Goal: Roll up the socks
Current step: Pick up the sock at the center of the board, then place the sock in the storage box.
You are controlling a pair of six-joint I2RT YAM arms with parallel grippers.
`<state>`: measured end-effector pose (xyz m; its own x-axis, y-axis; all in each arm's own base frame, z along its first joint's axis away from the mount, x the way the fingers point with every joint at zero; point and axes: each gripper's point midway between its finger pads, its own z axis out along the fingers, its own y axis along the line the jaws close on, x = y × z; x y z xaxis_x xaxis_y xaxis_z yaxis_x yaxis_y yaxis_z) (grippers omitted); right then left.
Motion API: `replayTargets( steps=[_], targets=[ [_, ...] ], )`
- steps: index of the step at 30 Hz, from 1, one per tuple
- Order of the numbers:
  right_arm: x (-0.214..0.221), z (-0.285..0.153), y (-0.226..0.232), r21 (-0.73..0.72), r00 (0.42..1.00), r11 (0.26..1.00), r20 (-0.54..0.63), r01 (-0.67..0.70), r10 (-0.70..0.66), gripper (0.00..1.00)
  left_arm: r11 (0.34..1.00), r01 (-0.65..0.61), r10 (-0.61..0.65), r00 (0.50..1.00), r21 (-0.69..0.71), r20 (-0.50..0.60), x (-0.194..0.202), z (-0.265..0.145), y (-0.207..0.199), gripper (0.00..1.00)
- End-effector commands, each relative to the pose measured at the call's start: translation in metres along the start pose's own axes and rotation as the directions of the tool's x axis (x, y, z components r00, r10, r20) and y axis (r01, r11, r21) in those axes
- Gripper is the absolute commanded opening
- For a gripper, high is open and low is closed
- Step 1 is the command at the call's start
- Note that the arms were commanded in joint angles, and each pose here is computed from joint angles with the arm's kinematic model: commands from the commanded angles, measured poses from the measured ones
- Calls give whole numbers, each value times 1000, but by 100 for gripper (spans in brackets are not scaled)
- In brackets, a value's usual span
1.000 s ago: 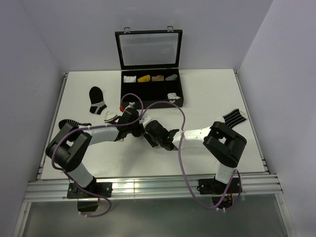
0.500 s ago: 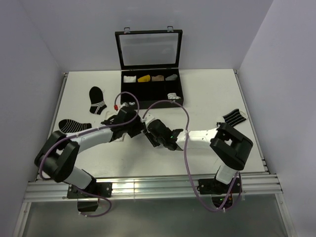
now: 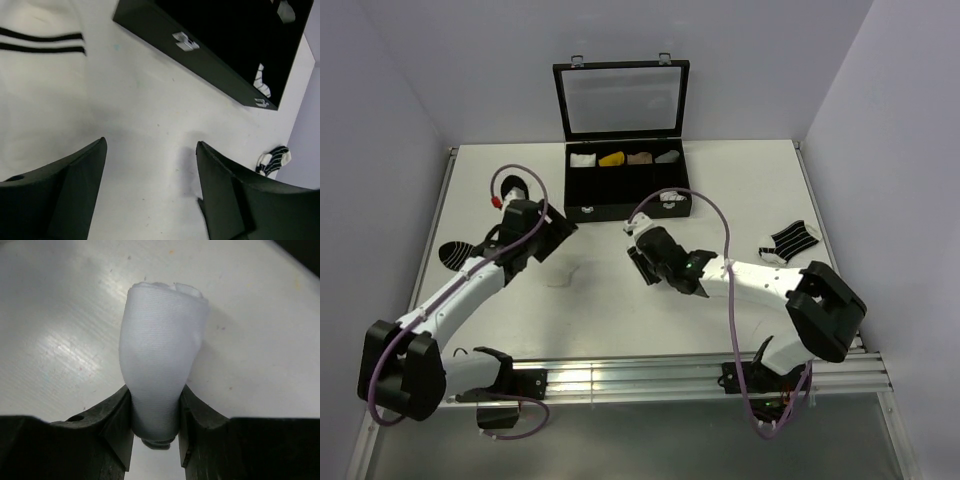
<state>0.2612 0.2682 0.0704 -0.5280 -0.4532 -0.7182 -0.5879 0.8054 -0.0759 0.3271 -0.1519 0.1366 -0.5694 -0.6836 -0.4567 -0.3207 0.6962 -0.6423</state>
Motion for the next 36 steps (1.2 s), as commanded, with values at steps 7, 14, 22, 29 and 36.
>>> replayTargets(
  steps=[7,14,22,29,36],
  targets=[
    [-109,-22,-78,126,986,992,164,7,-28,0,996,-36,49,984,-79,171,-93,-49,39,87],
    [-162,-2,-120,160,980,980,138,118,-140,0,981,-143,173,954,-133,246,-124,-71,45,90],
    [-158,55,-148,159,968,955,-29,249,-248,0,950,-180,253,922,-255,293,-136,-80,65,90],
    [-141,93,-153,78,951,951,-109,299,-289,0,949,-169,242,932,-267,269,-133,-69,77,90],
    [-124,111,-140,-61,931,942,-145,330,-336,0,949,-140,215,942,-282,258,-137,-65,89,89]
  ],
)
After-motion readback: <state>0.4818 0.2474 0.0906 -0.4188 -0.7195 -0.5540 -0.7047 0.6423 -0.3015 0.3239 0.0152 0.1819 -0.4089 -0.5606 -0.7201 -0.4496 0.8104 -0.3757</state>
